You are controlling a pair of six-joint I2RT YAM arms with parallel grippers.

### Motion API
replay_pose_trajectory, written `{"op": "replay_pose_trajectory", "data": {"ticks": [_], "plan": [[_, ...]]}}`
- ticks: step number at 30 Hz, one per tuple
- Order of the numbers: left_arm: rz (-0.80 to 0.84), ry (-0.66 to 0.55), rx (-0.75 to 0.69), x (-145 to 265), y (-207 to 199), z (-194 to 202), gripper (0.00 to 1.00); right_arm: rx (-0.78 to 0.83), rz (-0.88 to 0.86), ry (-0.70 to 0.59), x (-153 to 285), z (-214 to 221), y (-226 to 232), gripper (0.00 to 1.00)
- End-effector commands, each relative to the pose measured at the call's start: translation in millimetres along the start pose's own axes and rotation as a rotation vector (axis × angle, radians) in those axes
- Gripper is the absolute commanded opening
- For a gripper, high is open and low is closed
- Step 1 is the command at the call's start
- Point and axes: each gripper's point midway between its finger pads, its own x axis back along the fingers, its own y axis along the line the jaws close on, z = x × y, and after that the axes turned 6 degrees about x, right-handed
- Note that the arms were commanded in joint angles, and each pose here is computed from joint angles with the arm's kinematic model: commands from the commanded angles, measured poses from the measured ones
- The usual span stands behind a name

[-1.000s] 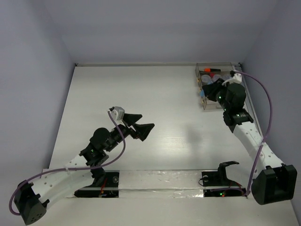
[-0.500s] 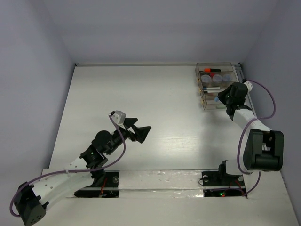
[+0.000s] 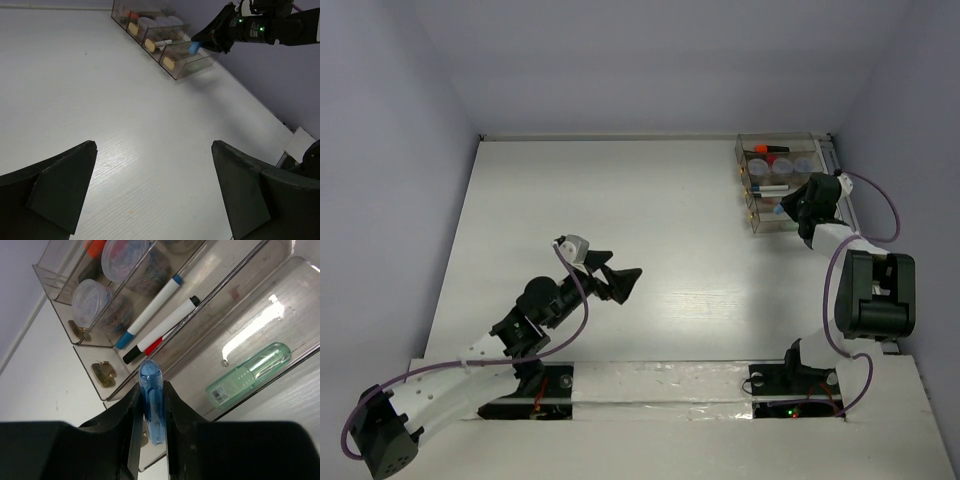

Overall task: Sort the stationery into containers
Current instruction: Place the pen in the storage box, then reset both arms

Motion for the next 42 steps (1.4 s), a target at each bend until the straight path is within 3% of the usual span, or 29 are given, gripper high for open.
{"op": "replay_pose_trajectory", "data": {"ticks": [1,7,8,12,19,26,27,28,37,42], "plan": [[0.004,-0.042,-0.007,-1.5,-1.4,-9.5,0.99,-0.038,-0.067,-0.083,1.2,-29.9,20.6,0.19],[0.005,-0.044,-0.007,-1.5,-1.6,-9.9,0.99,-0.045,-0.068,-0.065,5.2,-22.2,17.2,0.43],[0.005,-0.044,-0.007,-1.6,-1.8,-10.2,0.99,-0.047,-0.069,-0.058,5.7,-20.3,17.0,0.51],[0.004,-0.048,-0.01,-0.8,-1.8,-11.8,0.99,-0.049,-0.063,-0.047,6.6,-18.3,15.9,0.64],[-0.002,-0.066,-0.007,1.7,-1.2,-16.0,0.99,-0.034,-0.107,-0.084,30.9,-32.9,25.3,0.69],[-0.028,-0.118,0.045,4.5,1.3,-26.6,0.99,-0.017,-0.39,-0.2,126.4,-71.3,74.4,0.61],[-0.036,-0.136,0.064,5.0,1.1,-31.9,0.99,-0.011,-0.442,-0.259,155.7,-86.3,83.0,0.93],[-0.039,-0.144,0.081,5.3,0.9,-34.0,0.99,0.0,-0.47,-0.254,169.6,-86.0,86.4,1.0],[0.041,-0.25,0.183,18.3,-34.5,-93.2,0.99,0.163,-0.755,-0.43,335.4,-103.6,109.3,1.0],[0.041,-0.323,0.183,38.5,-52.9,-146.1,0.99,0.226,-0.786,-0.633,416.3,-120.6,98.7,1.0]]}}
